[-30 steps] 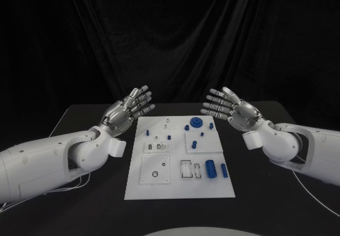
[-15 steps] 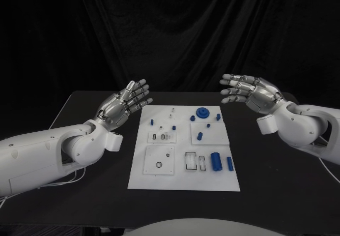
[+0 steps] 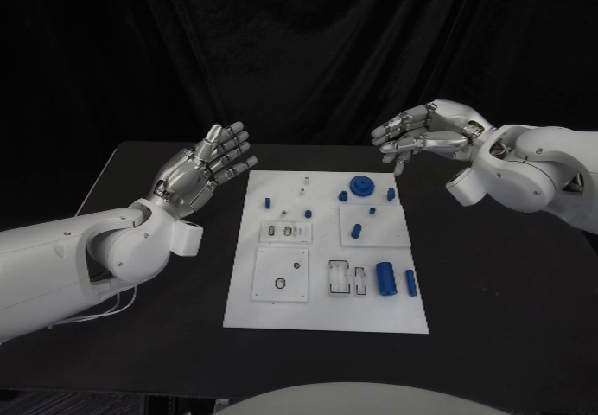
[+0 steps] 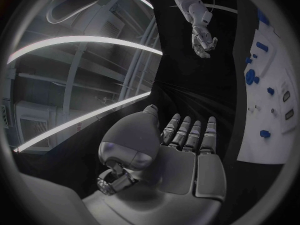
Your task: Assemble the parts on the task board
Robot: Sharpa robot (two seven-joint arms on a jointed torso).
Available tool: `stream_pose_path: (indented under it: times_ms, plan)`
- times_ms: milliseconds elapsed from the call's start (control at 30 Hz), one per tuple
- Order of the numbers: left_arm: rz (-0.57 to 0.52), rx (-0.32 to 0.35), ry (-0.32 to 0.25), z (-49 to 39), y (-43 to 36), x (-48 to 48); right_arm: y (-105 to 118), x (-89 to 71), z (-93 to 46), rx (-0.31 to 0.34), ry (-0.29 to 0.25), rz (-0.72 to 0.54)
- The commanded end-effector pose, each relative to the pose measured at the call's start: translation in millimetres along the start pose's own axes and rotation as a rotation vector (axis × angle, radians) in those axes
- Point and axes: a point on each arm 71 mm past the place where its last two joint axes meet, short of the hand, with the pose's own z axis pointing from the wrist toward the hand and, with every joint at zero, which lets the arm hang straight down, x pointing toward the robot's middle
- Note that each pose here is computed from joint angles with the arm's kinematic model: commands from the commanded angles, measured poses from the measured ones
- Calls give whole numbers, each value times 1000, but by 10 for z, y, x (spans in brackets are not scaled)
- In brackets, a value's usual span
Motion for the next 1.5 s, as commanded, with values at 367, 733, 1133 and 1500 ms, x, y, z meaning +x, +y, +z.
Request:
stream_pose_path:
  times_ms: [367,733,1133,1500]
  plan:
    - [-11,177,11,-40,-173,17,153,97,119,3,-37,-687]
    - [-21,180,17,-70,-188,73,210,276,178,7,-4,-1131]
    - [-47,180,4,-93,-197,96,178,395,210,1,16,-1261]
    - [-54,177,1,-113,-205,100,109,440,245,16,27,-1271]
